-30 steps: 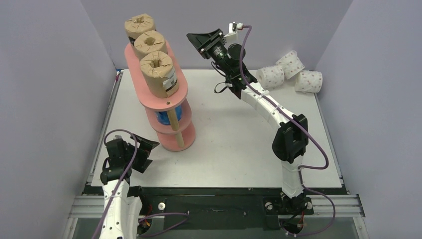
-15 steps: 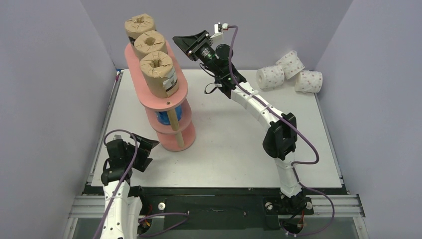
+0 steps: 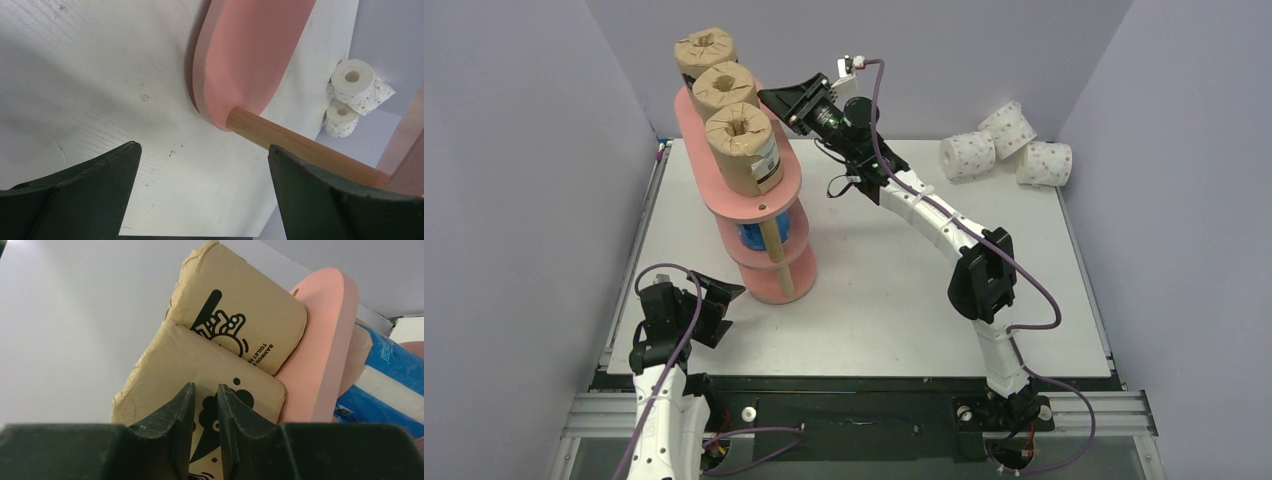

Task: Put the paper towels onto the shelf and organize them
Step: Adjust the paper towel on the shelf.

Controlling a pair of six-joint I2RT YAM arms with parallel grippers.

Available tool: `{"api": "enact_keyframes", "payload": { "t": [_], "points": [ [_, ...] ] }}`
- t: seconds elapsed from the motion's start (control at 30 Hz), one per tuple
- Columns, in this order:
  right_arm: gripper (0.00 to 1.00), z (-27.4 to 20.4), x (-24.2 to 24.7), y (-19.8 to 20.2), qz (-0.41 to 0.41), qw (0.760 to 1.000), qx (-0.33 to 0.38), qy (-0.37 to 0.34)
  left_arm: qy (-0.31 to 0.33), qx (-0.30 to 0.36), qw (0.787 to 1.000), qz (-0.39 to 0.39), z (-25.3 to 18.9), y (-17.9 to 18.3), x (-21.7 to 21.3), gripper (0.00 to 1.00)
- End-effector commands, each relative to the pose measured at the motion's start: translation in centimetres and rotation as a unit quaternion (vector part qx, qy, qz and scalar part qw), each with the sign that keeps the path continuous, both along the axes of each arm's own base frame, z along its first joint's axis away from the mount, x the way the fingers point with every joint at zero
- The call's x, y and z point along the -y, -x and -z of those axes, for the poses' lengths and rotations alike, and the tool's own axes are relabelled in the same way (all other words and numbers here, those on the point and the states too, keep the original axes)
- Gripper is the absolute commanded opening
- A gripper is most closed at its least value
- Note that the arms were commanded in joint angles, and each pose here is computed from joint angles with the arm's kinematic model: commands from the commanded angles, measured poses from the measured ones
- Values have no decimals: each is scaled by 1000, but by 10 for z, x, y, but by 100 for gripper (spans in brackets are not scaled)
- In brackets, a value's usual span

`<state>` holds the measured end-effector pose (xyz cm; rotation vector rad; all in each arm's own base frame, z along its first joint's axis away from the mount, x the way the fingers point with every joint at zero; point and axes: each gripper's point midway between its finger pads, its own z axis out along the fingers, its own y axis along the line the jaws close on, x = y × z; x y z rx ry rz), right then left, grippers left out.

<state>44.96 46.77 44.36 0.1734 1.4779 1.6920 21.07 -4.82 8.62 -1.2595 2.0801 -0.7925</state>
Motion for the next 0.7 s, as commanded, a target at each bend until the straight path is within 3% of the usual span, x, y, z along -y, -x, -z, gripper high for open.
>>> {"api": "enact_keyframes", "payload": {
  "t": [0.0,0.4,0.67],
  "points": [
    [20,-27,0,25,-20,999,39,-13,2,30,1000,7,-9,-8,2,100],
    [20,-26,-4,36,-30,999,39,-7,5,33,999,9,-10,-7,4,100],
    [21,-53,51,24,12,997,47,-53,4,37,999,10,-13,-6,4,100]
  ]
}}
